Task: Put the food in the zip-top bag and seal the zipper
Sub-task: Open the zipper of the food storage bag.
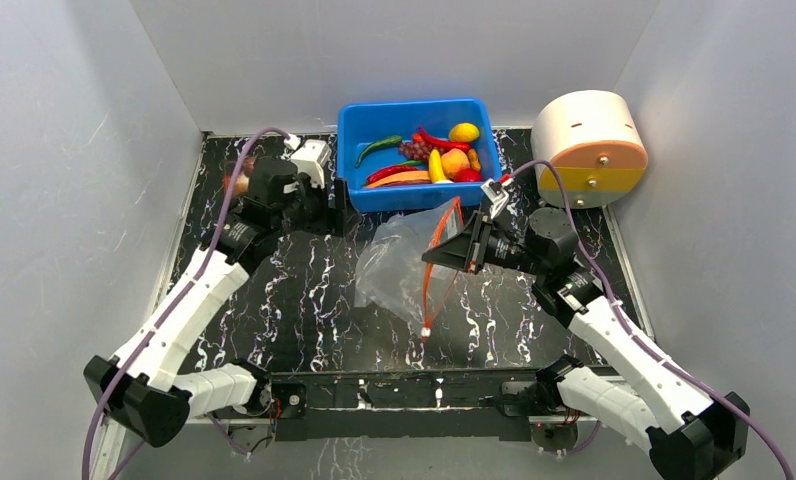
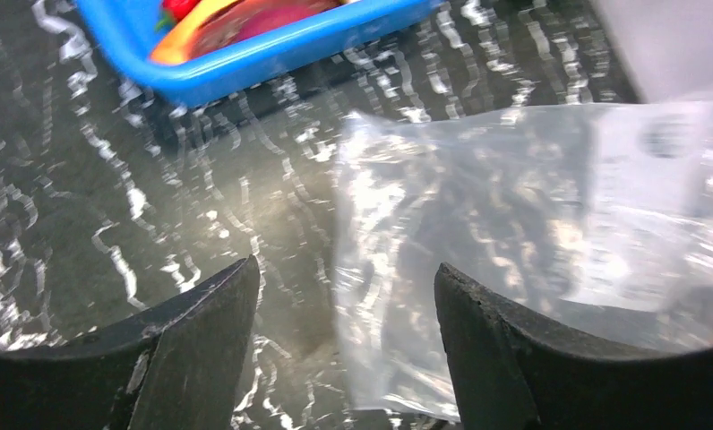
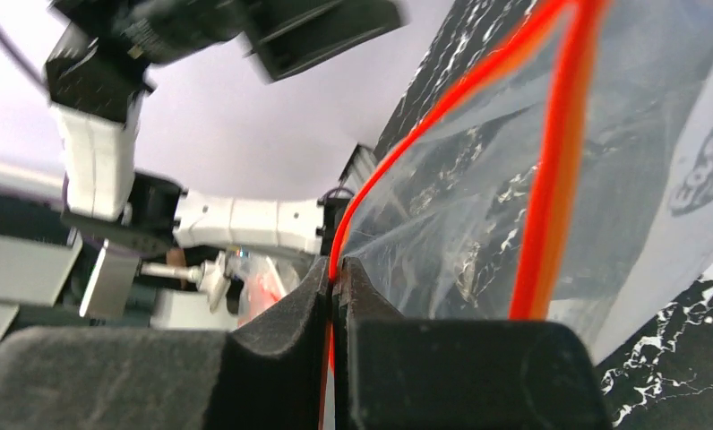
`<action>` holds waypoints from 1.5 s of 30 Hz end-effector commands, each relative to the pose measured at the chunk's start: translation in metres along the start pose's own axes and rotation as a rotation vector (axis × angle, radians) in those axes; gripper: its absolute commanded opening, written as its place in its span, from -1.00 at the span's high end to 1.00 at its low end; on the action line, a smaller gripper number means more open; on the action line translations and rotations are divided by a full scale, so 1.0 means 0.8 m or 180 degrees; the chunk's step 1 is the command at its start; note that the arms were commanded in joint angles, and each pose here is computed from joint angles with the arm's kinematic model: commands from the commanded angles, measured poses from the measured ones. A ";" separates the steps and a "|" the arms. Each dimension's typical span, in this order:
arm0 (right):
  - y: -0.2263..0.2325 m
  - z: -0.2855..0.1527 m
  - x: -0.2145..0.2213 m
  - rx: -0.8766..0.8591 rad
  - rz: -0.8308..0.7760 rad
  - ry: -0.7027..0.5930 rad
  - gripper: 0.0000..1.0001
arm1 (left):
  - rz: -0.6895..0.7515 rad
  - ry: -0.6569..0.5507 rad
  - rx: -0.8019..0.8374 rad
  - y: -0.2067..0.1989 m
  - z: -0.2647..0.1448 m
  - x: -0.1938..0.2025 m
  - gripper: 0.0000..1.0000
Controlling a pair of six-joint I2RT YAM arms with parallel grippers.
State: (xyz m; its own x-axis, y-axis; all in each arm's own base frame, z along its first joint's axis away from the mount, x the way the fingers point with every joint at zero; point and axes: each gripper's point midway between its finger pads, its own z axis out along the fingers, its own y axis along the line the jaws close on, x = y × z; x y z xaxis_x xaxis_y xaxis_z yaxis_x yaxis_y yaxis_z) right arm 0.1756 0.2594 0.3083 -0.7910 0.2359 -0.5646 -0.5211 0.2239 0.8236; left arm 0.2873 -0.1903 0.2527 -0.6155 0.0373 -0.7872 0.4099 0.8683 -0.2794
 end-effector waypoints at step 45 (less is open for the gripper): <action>-0.060 0.037 -0.082 0.0766 0.0836 -0.1134 1.00 | 0.0467 0.0034 0.0790 -0.161 0.046 0.028 0.19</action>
State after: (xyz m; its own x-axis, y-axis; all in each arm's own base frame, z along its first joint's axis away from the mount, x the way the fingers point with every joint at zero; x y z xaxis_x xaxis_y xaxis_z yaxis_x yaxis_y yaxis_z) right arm 0.2601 0.2625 0.2701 -0.7447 0.5871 -0.3174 -0.1237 0.3459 0.9301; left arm 0.2366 -0.3259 0.2328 -0.5951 0.1723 -0.7850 0.6556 0.6690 -0.3502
